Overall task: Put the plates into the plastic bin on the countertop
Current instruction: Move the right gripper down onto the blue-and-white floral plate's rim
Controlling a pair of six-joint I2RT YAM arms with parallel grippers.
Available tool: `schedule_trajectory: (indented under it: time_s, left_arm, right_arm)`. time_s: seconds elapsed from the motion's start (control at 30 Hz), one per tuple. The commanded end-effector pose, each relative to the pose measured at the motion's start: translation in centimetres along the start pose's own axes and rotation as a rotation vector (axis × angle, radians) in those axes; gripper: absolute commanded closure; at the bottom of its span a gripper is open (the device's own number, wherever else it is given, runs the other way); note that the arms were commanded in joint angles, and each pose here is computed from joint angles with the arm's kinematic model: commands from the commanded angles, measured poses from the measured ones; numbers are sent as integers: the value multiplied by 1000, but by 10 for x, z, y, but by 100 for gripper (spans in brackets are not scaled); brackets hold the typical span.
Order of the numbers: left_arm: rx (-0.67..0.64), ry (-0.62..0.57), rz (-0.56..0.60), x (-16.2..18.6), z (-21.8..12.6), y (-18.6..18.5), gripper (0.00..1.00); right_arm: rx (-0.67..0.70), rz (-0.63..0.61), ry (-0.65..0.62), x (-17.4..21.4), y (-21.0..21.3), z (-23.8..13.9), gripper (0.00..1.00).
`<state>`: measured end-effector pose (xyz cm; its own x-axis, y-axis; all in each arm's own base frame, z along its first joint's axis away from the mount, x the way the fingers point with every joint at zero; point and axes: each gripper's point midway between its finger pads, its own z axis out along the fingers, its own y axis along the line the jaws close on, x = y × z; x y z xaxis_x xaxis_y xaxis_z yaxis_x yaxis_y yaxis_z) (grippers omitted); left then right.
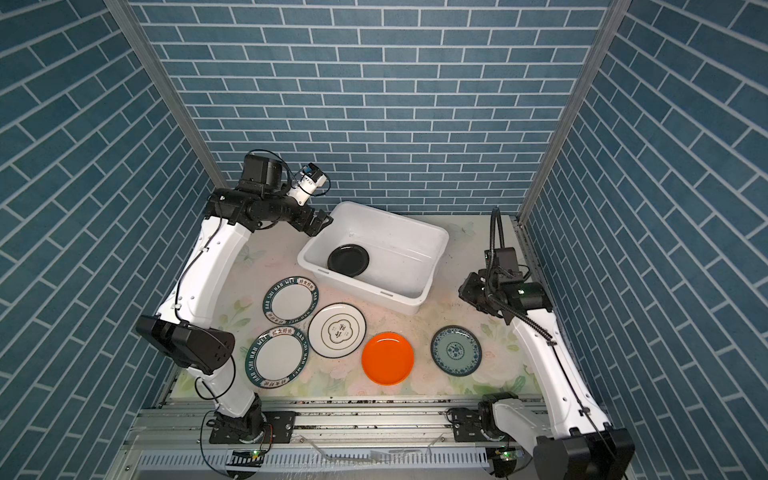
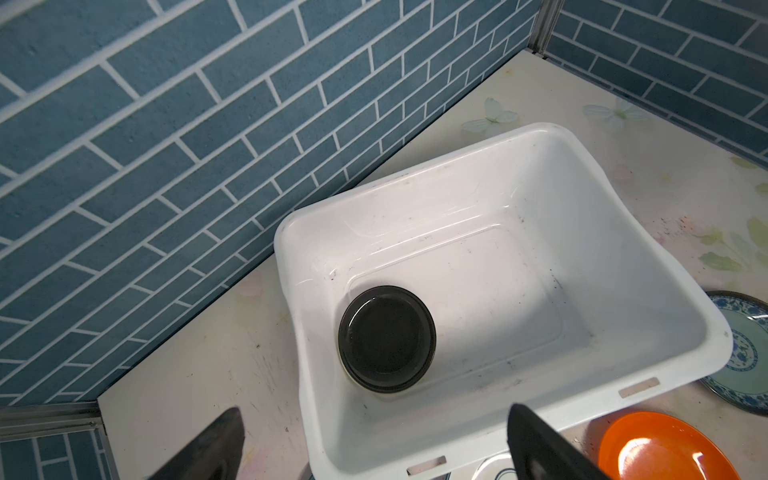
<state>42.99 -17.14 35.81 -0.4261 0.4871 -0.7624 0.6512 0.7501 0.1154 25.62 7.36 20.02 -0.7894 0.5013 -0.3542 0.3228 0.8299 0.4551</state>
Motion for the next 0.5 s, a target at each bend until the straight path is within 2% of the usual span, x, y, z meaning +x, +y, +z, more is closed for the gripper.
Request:
schedule_trajectory:
  time_s: [0.0, 0.23, 0.33, 0.47]
  left_arm:
    - [39, 29, 9, 4, 7, -11, 1]
    - [46, 37, 3, 7, 8, -16, 0]
    - [45, 42, -6, 10, 8, -16, 1]
    - [42, 41, -11, 12, 7, -17, 0]
  right_arm:
    - [128, 195, 46, 29, -42, 6, 58]
    - [358, 329, 143, 82, -104, 10, 55]
    - [398, 352, 183, 95, -115, 16, 50]
    - [412, 387, 230, 112, -124, 28, 50]
